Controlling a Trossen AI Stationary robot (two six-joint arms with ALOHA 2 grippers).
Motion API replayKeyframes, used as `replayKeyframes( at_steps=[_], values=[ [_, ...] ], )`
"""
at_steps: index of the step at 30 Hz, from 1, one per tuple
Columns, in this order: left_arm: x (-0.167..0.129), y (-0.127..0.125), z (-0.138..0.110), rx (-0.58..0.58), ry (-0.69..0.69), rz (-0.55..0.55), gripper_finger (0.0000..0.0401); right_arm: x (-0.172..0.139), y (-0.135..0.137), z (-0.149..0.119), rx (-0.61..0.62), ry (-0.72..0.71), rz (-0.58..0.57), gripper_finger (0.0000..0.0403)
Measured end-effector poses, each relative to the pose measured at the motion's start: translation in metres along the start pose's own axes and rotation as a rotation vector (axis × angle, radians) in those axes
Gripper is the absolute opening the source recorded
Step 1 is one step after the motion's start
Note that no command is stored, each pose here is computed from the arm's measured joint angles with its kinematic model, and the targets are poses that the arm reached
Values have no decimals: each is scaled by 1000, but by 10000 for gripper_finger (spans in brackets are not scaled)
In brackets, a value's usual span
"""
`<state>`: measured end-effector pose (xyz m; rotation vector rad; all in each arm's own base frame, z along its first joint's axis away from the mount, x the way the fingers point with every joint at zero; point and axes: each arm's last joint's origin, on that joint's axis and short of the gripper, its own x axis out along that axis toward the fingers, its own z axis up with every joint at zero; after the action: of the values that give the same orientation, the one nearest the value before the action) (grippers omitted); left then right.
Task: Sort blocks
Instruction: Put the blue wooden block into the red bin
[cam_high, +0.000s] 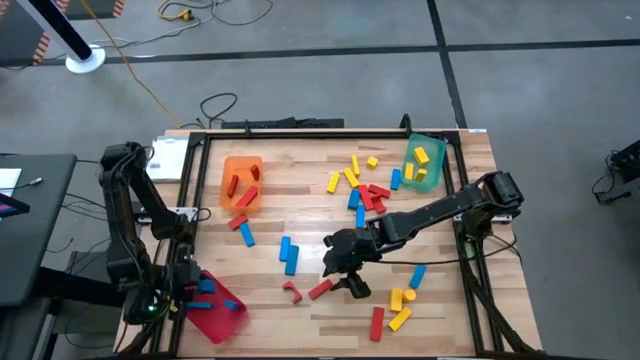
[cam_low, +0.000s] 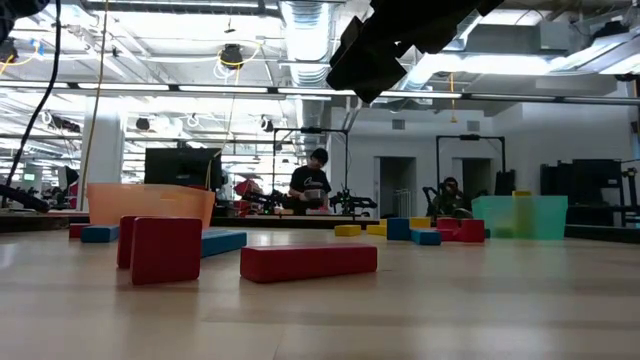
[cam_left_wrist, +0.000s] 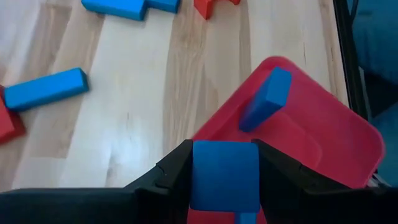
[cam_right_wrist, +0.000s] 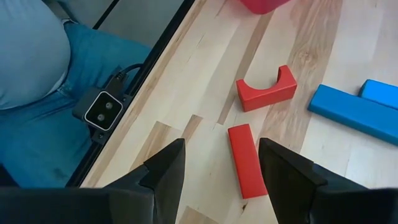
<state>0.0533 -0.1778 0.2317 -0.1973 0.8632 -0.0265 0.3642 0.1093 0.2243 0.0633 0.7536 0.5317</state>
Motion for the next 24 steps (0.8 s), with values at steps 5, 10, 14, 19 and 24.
replayKeyframes(
  at_steps=[5,10,14,19,24],
  values=[
    [7,3,-10,-24,5,-4,137,0,0,0,0,0,0,219],
    [13,6,-15,-23,12,-3,137,0,0,0,0,0,0,219],
    [18,10,-22,-22,63,2,137,0,0,0,0,0,0,219],
    [23,8,-26,-16,101,14,139,0,0,0,1,1,0,219],
    [23,8,-27,-31,102,19,162,0,-1,0,2,0,-2,219]
  ],
)
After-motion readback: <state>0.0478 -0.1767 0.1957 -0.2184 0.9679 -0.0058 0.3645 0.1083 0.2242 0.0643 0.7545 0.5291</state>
